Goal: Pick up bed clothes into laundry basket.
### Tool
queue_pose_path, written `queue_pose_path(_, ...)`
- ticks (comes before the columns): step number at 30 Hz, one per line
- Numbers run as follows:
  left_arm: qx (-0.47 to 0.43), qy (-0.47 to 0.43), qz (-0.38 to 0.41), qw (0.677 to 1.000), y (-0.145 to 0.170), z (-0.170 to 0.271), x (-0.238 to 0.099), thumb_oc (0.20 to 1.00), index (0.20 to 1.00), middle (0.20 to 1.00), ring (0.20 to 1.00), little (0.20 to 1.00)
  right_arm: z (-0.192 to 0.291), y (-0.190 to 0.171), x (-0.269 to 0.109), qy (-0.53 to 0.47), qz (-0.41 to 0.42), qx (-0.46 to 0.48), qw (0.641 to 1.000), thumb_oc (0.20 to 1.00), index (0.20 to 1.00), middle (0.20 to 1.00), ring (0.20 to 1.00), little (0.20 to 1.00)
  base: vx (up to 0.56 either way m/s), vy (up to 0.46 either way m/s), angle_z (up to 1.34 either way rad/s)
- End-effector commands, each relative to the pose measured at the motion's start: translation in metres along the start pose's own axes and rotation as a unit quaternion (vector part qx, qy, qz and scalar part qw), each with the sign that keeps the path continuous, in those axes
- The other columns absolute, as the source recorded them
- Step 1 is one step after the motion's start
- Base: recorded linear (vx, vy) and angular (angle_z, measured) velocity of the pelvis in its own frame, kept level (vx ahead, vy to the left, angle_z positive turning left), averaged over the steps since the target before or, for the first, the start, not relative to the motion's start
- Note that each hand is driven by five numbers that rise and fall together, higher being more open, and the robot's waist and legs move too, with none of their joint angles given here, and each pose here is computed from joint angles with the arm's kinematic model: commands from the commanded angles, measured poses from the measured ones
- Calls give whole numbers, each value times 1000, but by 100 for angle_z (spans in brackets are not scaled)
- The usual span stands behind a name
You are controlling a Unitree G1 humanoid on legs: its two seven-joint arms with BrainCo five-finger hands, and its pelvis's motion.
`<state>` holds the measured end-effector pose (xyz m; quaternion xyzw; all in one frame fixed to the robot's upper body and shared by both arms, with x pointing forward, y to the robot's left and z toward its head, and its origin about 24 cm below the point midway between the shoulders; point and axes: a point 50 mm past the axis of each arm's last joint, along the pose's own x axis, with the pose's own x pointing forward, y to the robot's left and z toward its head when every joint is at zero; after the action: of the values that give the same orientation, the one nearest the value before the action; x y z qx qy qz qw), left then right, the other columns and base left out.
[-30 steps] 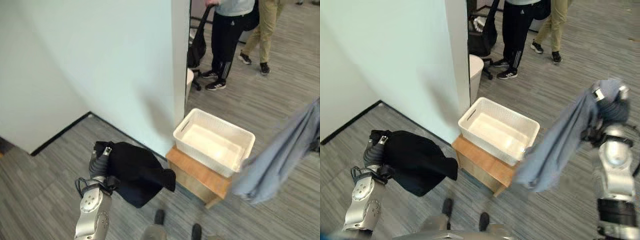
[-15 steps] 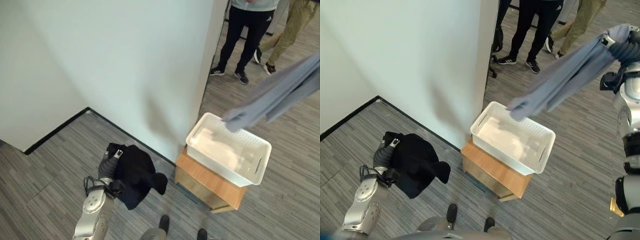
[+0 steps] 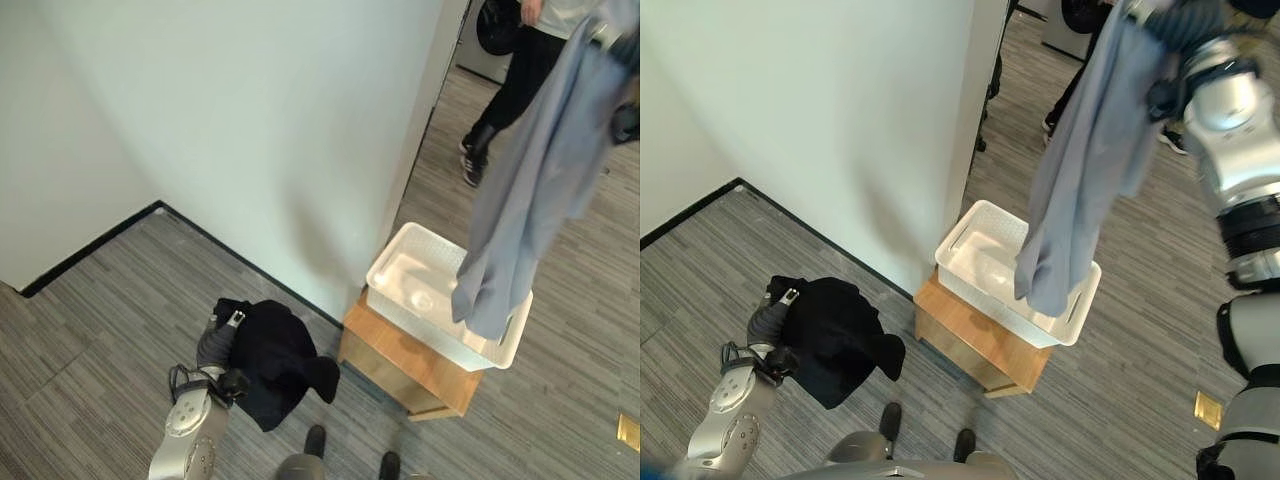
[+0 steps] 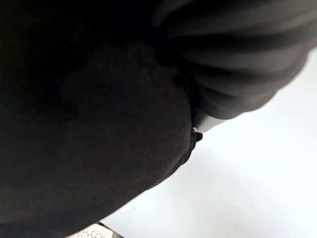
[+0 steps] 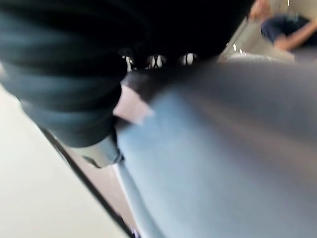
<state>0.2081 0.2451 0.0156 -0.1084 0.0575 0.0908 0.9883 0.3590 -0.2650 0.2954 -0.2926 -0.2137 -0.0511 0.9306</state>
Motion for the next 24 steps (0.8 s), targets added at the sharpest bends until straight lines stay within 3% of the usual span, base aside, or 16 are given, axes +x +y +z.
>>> queue_pose_path(1,-10,-67,-14,998,-3,27,7,200,200,200,200,200,18,-13,3,-36,-15,-33,999,200,200,200,200,200,-33,-7,-1)
queue_pose_path(13,-6,-78,-10,997,-5,33,10,200,200,200,200,200,-87,59,-33,150,68,-55,985,200,200,200,200,200,-33,-4,0)
queue_pose_path(15,-12,-85,-15,996,-8,35,13,200,200,200,200,200,-114,88,-53,201,135,-66,968,200,200,200,200,200,-48,-2,0)
queue_pose_path(17,-10,-85,-20,996,-9,35,15,200,200,200,200,200,-122,93,-59,219,158,-66,961,200,200,200,200,200,8,-7,3)
queue_pose_path(18,-7,-83,-27,996,-11,35,16,200,200,200,200,200,-137,95,-69,257,174,-70,948,369,369,369,369,369,27,-22,7)
queue_pose_path(19,-1,-82,-37,996,-13,36,18,200,200,200,200,200,-150,103,-77,296,213,-95,926,1000,1000,1000,1000,1000,30,-22,6)
queue_pose_path(24,2,-88,-45,995,-16,39,19,200,200,200,200,200,-159,103,-81,318,217,-131,913,1000,1000,1000,1000,1000,4,-2,7)
